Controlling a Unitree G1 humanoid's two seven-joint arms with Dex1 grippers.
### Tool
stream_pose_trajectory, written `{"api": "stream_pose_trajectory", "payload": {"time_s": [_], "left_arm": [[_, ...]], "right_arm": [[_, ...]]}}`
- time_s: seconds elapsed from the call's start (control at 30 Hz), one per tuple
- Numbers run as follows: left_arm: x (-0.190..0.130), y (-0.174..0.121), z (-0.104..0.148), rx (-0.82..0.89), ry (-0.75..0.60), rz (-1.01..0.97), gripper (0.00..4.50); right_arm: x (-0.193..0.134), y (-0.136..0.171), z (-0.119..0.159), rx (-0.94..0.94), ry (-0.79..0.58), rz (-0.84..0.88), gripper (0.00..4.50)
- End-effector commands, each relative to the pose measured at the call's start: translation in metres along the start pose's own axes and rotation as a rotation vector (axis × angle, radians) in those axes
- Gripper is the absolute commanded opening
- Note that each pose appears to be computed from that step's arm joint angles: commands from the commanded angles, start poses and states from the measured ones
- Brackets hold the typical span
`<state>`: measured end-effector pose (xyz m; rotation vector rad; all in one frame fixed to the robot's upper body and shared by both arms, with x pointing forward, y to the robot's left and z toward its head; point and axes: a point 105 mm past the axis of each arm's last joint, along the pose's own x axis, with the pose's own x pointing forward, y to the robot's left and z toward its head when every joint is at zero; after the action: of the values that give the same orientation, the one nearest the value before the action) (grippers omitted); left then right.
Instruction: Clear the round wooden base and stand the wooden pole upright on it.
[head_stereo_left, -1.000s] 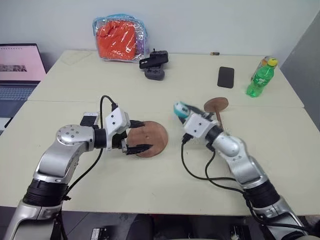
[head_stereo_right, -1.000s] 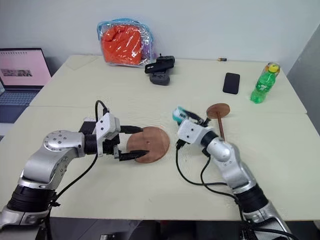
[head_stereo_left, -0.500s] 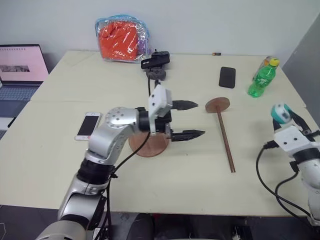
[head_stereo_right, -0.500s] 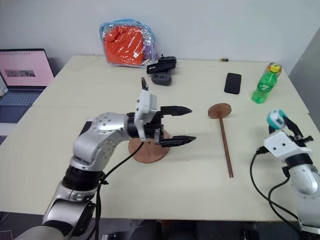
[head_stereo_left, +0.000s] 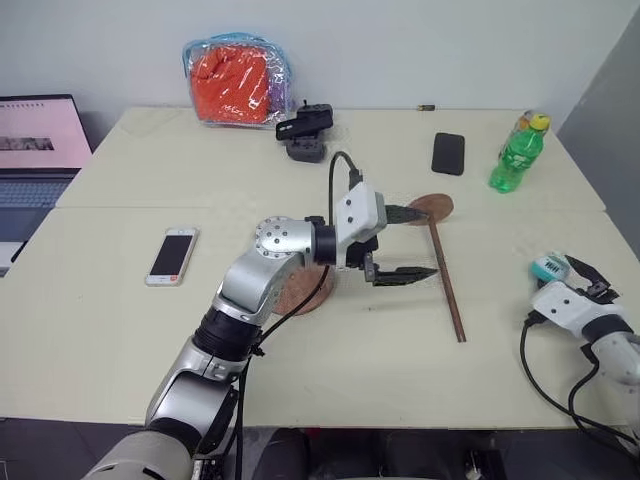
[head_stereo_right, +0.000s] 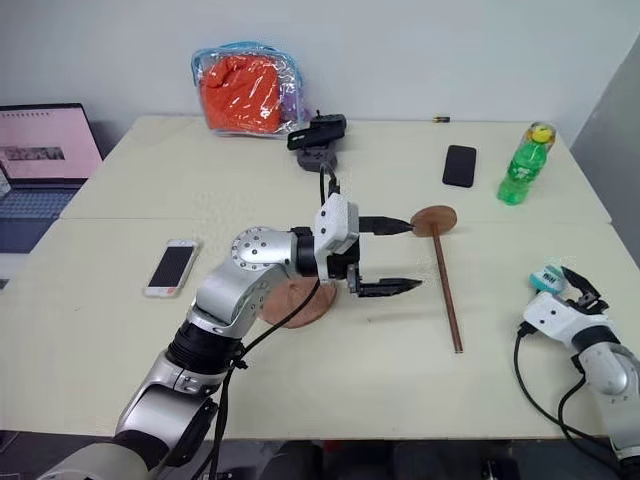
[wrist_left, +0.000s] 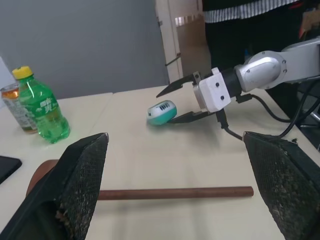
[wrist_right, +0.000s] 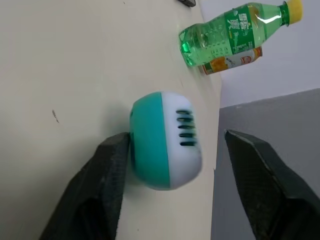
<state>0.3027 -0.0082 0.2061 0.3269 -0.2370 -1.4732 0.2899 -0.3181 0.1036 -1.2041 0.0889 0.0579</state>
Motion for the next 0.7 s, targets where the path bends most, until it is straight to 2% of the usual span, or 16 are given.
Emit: {"api": "stream_pose_trajectory", "payload": {"time_s": [0.03,0.07,0.1,0.33,0.47,0.6,0.7], "left_arm": [[-0.003,0.001,0.007,0.027,-0.019,0.012,4.5],[-0.004,0.001,0.006,0.027,-0.019,0.013,4.5],[-0.005,0.001,0.006,0.024,-0.018,0.019,4.5],[-0.028,0.012,0.006,0.013,0.015,0.064,4.5],[-0.069,0.022,-0.001,0.048,0.136,0.099,4.5],[-0.112,0.03,-0.01,0.048,0.27,0.158,4.5],[-0.168,0.032,-0.021,0.033,0.45,0.205,4.5]], "right_arm": [[-0.013,-0.017,0.0,0.001,0.01,-0.023,4.11],[-0.017,-0.017,0.0,0.003,0.01,-0.024,4.41],[-0.023,-0.016,0.003,0.008,0.0,-0.023,4.46],[-0.059,-0.009,0.026,0.045,-0.097,-0.001,4.46],[-0.076,-0.02,0.059,0.176,-0.252,0.002,4.46],[-0.077,-0.039,0.076,0.262,-0.315,0.046,4.46],[-0.068,-0.052,0.098,0.301,-0.372,0.135,4.46]]}}
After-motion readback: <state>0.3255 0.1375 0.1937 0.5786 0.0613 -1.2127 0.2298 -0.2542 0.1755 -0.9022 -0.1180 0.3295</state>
